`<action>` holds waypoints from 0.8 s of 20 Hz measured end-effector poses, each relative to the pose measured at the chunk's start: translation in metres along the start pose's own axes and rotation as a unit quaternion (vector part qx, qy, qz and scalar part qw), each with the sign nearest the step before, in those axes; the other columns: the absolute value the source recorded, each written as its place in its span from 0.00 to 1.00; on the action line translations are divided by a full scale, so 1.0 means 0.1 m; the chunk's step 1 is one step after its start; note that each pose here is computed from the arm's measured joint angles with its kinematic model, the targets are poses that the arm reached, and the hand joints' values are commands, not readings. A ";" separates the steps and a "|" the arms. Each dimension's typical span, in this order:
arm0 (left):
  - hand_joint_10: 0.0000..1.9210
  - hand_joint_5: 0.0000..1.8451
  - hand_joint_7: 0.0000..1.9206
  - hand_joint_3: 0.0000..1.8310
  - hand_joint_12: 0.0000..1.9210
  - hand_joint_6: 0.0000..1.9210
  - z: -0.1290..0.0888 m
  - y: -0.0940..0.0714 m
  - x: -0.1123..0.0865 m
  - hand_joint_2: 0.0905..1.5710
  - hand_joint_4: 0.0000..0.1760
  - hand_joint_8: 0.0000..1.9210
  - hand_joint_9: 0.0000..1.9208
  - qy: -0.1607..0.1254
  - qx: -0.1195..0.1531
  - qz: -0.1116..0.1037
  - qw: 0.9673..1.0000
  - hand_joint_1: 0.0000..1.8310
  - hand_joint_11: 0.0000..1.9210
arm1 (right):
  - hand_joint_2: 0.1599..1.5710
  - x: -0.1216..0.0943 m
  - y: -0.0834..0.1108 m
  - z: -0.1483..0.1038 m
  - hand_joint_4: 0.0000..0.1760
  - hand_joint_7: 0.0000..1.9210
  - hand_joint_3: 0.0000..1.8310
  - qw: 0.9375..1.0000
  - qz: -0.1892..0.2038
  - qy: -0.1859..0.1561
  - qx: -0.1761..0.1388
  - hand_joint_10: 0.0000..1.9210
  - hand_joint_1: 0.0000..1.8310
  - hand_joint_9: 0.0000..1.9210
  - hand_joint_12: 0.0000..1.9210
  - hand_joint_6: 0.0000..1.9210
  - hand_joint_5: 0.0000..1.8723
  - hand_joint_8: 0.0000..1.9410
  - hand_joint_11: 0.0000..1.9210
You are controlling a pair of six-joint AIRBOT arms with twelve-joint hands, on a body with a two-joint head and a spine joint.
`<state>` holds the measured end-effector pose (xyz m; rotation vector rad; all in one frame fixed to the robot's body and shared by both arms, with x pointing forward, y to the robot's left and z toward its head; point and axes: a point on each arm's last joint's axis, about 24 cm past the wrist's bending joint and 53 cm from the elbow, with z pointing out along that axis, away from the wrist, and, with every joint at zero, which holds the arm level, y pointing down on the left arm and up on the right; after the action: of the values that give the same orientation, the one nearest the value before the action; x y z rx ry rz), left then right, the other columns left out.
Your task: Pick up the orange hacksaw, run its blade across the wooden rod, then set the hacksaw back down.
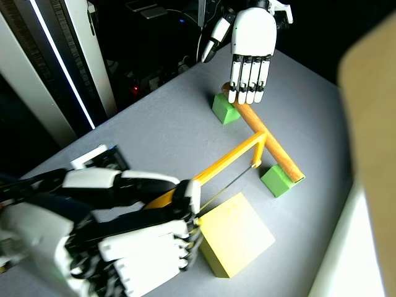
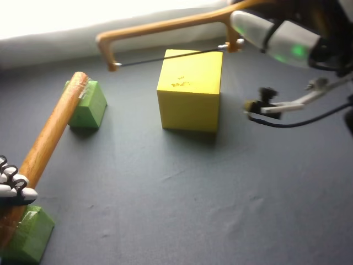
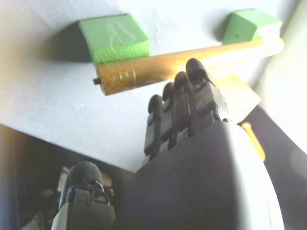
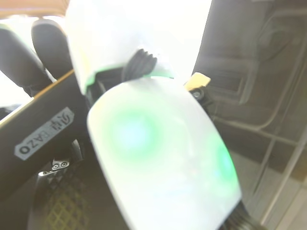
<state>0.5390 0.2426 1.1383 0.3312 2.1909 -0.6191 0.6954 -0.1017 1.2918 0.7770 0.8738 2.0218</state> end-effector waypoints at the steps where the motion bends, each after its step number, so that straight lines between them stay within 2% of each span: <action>1: 0.00 0.06 0.07 0.00 0.21 0.00 0.01 -0.01 0.00 0.71 0.00 0.00 0.07 -0.001 0.002 0.000 1.000 0.00 0.00 | 0.71 0.04 -0.05 0.02 0.00 0.47 0.00 1.000 0.010 -0.007 0.000 0.66 0.75 0.50 0.63 0.59 0.38 0.55 0.50; 2: 0.00 0.04 0.05 0.00 0.15 0.00 0.01 -0.02 0.00 0.71 0.00 0.00 0.05 -0.001 0.003 0.000 1.000 0.00 0.00 | 0.71 0.10 -0.13 0.03 0.00 0.46 0.00 1.000 0.020 -0.016 0.005 0.66 0.75 0.50 0.61 0.60 0.38 0.56 0.51; 4: 0.00 0.05 0.05 0.00 0.16 0.00 0.01 -0.01 -0.01 0.71 0.00 0.00 0.05 -0.002 0.003 0.000 1.000 0.00 0.00 | 0.71 0.23 -0.30 0.05 0.00 0.46 0.00 0.999 0.039 -0.025 0.022 0.66 0.75 0.50 0.61 0.58 0.38 0.57 0.51; 6: 0.00 0.03 0.04 0.00 0.12 0.00 0.01 -0.01 -0.01 0.70 0.00 0.00 0.04 -0.002 0.003 -0.001 1.000 0.00 0.00 | 0.71 0.35 -0.41 0.10 0.00 0.46 0.00 0.998 0.053 -0.025 0.031 0.66 0.75 0.50 0.61 0.58 0.38 0.57 0.51; 7: 0.00 0.04 0.04 0.00 0.12 0.00 0.01 -0.01 -0.01 0.70 0.00 0.00 0.04 -0.002 0.003 -0.001 1.000 0.00 0.00 | 0.71 0.44 -0.46 0.13 0.00 0.46 0.00 0.998 0.057 -0.019 0.034 0.67 0.75 0.50 0.61 0.59 0.37 0.58 0.50; 8: 0.00 0.05 0.05 0.00 0.16 0.00 0.01 -0.01 -0.01 0.70 0.00 0.00 0.05 -0.002 0.003 -0.001 1.000 0.00 0.00 | 0.72 0.54 -0.55 0.14 0.00 0.46 0.00 0.997 0.064 -0.014 0.043 0.67 0.75 0.49 0.61 0.60 0.37 0.58 0.50; 12: 0.00 0.04 0.03 0.00 0.13 0.00 0.02 -0.01 -0.01 0.70 0.00 0.00 0.04 -0.002 0.004 -0.001 1.000 0.00 0.00 | 0.72 0.76 -0.81 0.12 0.00 0.46 0.00 0.994 0.078 -0.001 0.077 0.67 0.75 0.49 0.61 0.61 0.36 0.57 0.51; 14: 0.00 0.04 0.03 0.00 0.11 0.00 0.02 -0.01 -0.01 0.70 0.00 0.00 0.04 -0.002 0.003 0.000 1.000 0.00 0.00 | 0.71 0.81 -0.91 0.12 0.00 0.47 0.00 0.993 0.075 0.003 0.091 0.65 0.75 0.50 0.61 0.60 0.38 0.54 0.50; 16: 0.00 0.05 0.04 0.00 0.12 0.00 0.02 -0.01 -0.02 0.70 0.00 0.00 0.04 -0.002 0.004 0.000 1.000 0.00 0.00 | 0.71 0.83 -0.97 0.12 0.00 0.46 0.00 0.993 0.070 0.003 0.095 0.65 0.75 0.50 0.61 0.58 0.39 0.56 0.50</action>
<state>0.5410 0.2407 1.1386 0.3330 2.1850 -0.6282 0.7029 0.0155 1.2405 0.9624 1.0525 2.0842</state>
